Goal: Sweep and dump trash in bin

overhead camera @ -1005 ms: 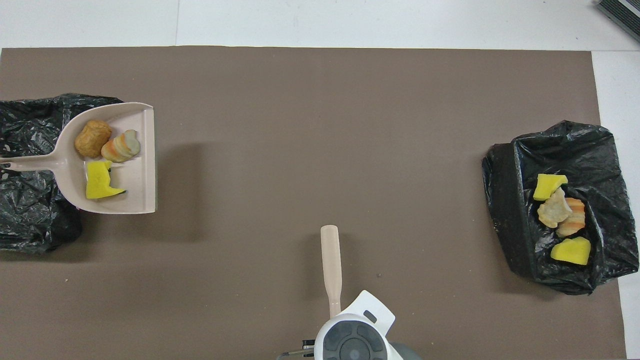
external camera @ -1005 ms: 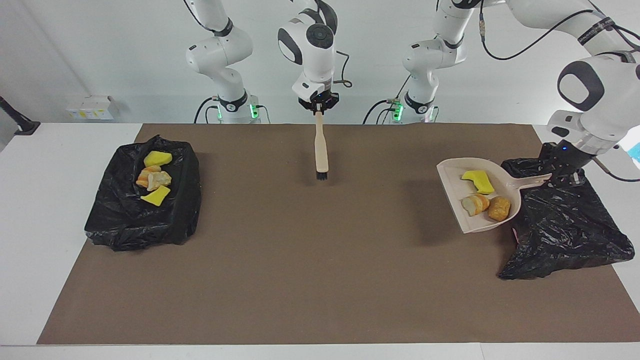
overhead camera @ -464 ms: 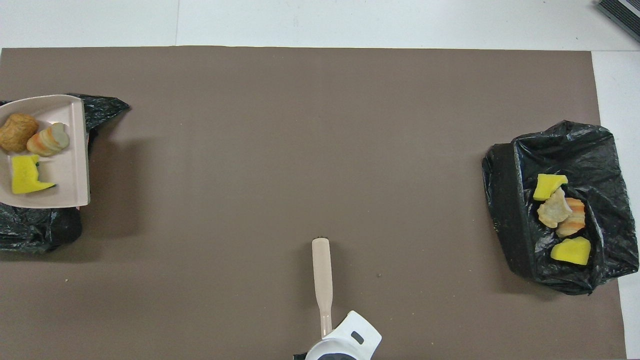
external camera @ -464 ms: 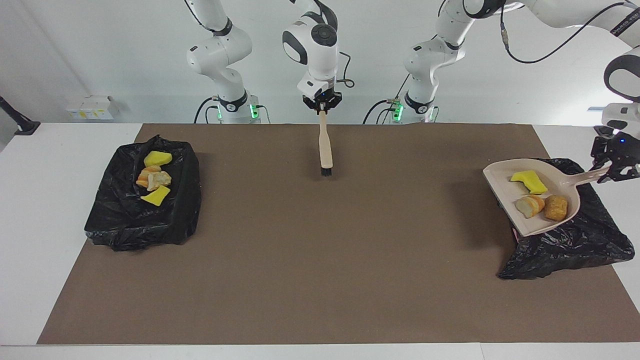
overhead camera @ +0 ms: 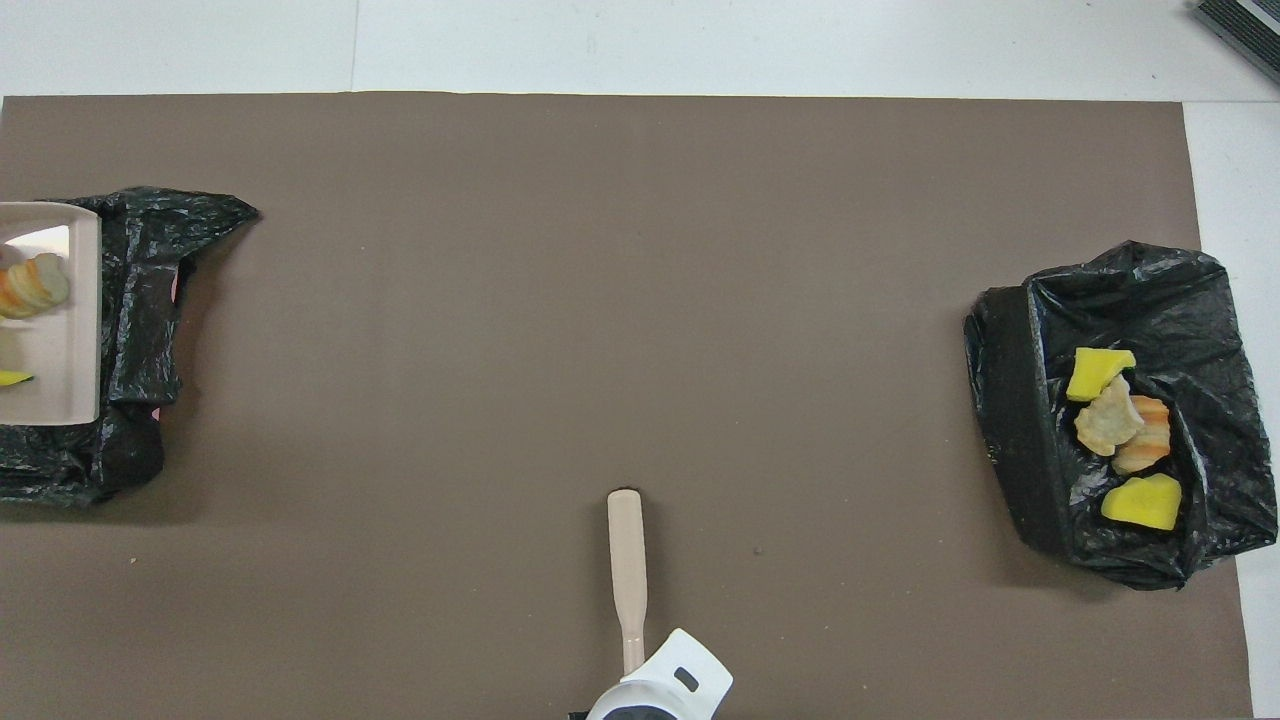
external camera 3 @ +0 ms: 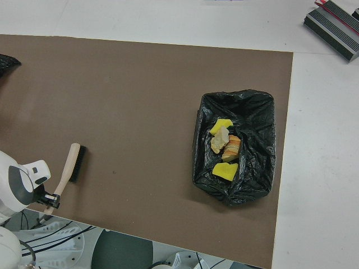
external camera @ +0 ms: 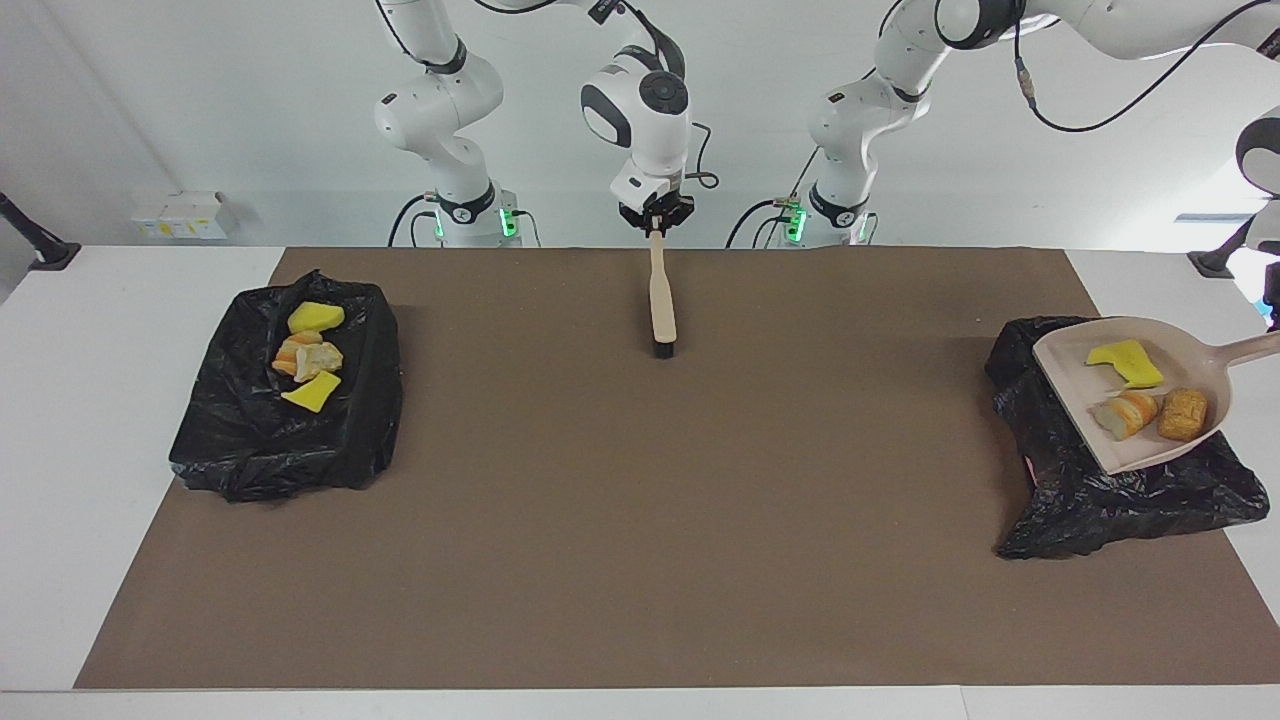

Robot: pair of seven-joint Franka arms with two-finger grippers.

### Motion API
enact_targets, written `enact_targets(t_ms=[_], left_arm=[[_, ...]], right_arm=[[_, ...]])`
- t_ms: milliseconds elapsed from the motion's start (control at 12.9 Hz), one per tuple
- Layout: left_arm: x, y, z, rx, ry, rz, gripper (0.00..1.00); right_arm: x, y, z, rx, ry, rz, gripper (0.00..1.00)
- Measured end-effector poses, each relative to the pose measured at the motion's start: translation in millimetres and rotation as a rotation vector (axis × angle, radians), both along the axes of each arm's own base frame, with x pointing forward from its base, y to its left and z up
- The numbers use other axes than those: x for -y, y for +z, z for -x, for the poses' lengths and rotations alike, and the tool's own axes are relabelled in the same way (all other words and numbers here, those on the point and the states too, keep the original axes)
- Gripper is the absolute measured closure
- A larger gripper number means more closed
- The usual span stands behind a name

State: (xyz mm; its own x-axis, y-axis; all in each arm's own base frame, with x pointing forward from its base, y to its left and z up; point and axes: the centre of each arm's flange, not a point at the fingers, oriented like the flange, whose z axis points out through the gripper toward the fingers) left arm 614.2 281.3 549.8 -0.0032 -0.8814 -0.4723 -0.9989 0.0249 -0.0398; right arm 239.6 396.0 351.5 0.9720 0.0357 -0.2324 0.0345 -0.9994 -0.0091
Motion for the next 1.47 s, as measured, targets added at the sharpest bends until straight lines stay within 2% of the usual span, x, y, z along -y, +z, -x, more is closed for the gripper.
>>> enact_targets(t_ms=[386,541,850,1159,1237,1314,1391,1469], left_arm=[[21.6,2.5,-10.6,-0.007,0.032,-0.224,0.69],[32.8,2.1,-12.2,0.006,0.052,-0.307,0.69],[64.9,1.1,-7.4,0.047,0.074,-0.448,0.69],[89.7,11.0,-2.4,0.040,0.078,-0.630,0.69],[95.2,13.3,-1.7,0.037,0.086,-0.663,0.69],[100.4,15.4,-1.3,0.034,0.094,-0.689,0.69],[106.3,17.0,-1.0,0.028,0.101,-0.709,0.69],[111.6,18.2,-0.2,0.020,0.110,-0.727,0.69]], right_arm=[[0.2,-0.7,-0.5,-0.002,-0.034,0.008,0.73],[0.3,-1.1,-0.4,-0.002,-0.039,0.010,0.73],[1.1,-3.2,0.0,-0.005,-0.039,0.014,0.73],[1.0,-3.7,-0.1,-0.006,-0.040,0.015,0.73],[0.8,-4.2,-0.2,-0.007,-0.040,0.015,0.67],[0.5,-4.8,-0.5,-0.008,-0.040,0.016,0.54],[0.2,-5.0,-1.1,-0.008,-0.040,0.015,0.47],[0.2,-4.6,-2.2,-0.007,-0.043,0.014,0.47]])
